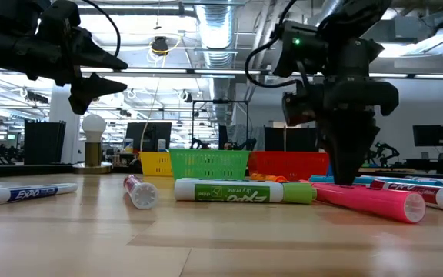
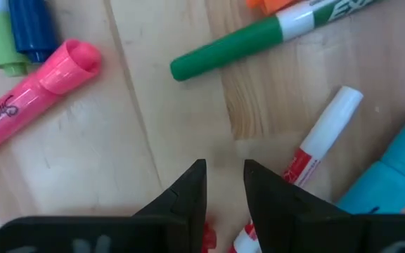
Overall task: Pick & Place Markers
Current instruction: Put the small red marker pen into the red bin
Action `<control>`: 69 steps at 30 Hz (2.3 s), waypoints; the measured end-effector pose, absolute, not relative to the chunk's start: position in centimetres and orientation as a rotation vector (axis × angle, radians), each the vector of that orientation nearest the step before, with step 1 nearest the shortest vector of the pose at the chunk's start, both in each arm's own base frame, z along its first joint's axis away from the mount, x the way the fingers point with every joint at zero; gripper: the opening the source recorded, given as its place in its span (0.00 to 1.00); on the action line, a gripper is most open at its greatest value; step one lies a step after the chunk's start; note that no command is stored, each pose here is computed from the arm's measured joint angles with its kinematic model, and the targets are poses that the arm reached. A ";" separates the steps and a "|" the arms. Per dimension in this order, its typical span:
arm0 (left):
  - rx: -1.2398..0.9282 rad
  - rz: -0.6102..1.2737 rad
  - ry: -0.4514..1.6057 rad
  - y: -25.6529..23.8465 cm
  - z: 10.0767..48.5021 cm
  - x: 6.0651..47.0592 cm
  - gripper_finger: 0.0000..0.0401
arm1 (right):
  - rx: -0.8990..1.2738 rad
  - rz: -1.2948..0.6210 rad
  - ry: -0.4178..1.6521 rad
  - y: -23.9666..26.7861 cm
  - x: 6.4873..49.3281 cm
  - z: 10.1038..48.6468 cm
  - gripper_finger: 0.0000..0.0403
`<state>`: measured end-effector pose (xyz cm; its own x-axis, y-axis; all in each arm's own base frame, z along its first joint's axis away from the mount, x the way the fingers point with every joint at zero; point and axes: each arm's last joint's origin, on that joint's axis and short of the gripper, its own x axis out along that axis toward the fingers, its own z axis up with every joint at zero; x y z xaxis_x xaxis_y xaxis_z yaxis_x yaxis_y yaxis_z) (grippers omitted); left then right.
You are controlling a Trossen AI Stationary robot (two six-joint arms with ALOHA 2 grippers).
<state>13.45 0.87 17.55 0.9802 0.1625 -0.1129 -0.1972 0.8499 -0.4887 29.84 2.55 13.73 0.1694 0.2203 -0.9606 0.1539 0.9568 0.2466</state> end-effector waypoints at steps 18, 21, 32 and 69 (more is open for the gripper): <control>-0.522 0.189 0.068 0.9 17.6 13.5 0.52 | 0.301 -0.032 1.419 1.3 28.8 15.3 0.22; -0.522 0.189 0.068 0.9 17.6 13.5 0.52 | 0.311 -0.048 1.452 1.0 29.0 14.2 0.22; -0.522 0.189 0.068 0.9 17.6 13.5 0.52 | 0.314 -0.057 1.491 0.9 29.3 13.1 0.22; -0.525 0.190 0.067 0.9 17.6 13.5 0.52 | 0.575 -0.091 1.064 0.0 26.2 23.7 0.06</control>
<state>13.45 0.87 17.56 0.9803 0.1625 -0.1122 -0.1969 0.8482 -0.4918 26.17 -0.05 23.73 0.4966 0.2000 -0.8447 0.3406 0.8502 0.4015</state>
